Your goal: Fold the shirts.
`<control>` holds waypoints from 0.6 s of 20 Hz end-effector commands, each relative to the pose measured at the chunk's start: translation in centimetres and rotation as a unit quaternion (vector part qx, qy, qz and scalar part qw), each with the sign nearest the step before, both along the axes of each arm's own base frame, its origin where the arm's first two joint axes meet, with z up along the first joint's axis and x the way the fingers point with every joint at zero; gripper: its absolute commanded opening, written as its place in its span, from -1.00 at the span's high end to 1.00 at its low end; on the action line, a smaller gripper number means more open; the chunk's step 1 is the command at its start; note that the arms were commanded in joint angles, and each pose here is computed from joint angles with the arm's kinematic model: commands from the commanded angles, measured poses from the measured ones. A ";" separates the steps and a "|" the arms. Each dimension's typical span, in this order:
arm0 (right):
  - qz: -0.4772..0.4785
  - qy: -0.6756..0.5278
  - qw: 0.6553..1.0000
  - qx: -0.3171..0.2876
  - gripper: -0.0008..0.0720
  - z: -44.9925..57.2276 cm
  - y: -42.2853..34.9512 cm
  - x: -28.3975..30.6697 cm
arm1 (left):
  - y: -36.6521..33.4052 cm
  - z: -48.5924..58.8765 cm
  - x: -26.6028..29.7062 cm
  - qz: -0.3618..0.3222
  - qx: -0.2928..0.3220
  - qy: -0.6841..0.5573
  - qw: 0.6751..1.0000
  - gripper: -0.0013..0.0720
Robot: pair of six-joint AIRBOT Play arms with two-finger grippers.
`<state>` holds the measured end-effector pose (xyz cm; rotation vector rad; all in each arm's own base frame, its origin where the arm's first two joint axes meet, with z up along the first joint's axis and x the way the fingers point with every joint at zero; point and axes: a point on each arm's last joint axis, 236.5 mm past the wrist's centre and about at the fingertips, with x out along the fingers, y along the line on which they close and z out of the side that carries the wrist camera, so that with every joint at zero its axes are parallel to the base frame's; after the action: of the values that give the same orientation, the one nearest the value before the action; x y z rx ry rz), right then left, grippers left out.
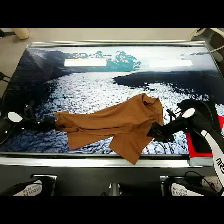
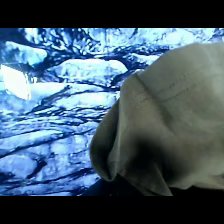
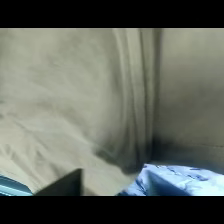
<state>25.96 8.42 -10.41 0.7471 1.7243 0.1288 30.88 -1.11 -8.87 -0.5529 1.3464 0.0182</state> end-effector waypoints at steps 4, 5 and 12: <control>-0.024 0.013 1.000 0.016 0.93 -0.3 0.8 -0.5 | -0.1 0.6 0.0 -0.003 -0.001 -0.003 1.000 0.90; -0.007 0.003 1.000 0.022 0.93 0.5 1.0 -0.5 | 0.0 1.5 0.4 -0.005 0.001 -0.015 1.000 0.90; 0.044 -0.485 0.870 -0.084 0.93 32.6 -1.6 11.0 | 1.7 37.1 6.8 -0.006 0.110 -0.441 0.891 0.90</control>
<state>35.07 7.72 6.37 0.5484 1.2111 0.3083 38.62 0.64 11.35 -0.4004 0.8305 -0.0512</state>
